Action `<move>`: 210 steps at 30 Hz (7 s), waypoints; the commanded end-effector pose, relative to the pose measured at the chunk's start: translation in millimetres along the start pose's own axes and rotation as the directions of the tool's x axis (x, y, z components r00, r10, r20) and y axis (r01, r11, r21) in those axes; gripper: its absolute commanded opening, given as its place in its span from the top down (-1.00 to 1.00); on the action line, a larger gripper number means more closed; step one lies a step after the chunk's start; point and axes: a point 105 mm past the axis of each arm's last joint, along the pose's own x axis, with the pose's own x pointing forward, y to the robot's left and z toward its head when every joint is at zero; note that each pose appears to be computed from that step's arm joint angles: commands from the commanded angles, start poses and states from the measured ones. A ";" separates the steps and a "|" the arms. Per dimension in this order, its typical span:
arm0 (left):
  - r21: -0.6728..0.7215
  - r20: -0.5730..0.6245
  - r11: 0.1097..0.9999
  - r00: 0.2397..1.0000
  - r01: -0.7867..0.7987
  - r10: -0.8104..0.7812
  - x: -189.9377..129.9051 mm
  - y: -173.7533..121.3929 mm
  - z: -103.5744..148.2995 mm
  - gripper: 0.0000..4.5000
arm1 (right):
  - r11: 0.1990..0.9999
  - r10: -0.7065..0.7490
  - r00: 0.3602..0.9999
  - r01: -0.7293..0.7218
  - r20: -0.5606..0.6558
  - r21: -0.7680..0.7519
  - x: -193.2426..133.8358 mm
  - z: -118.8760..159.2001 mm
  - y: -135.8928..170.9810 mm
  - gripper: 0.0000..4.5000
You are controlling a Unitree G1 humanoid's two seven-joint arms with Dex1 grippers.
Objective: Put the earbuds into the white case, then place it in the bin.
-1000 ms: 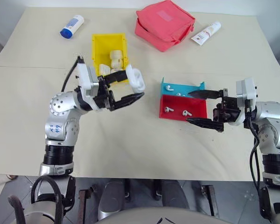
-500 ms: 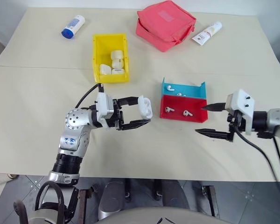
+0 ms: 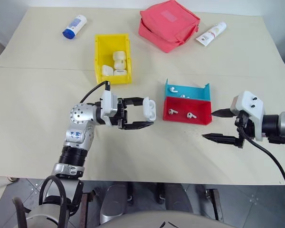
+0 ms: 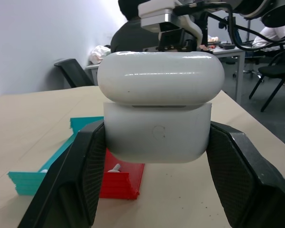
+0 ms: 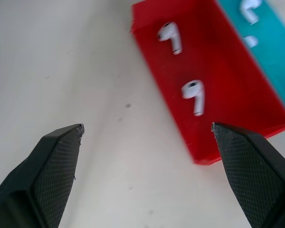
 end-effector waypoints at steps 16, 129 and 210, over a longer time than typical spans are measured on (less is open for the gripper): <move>0.053 0.048 0.998 0.999 -0.023 0.021 7.3 0.2 9.2 -0.23 | 0.998 -0.048 0.970 0.058 -0.238 0.039 40.1 19.5 -13.8 -0.31; 0.024 0.167 0.998 0.984 0.058 -0.061 23.5 -12.7 34.6 -0.23 | 0.905 0.404 0.584 -0.366 0.704 -0.216 55.4 113.4 71.3 0.81; -0.022 0.205 0.998 0.977 0.062 -0.057 7.4 -9.0 31.9 -0.23 | 0.925 0.351 0.541 -0.325 0.764 -0.195 68.2 129.6 67.1 0.81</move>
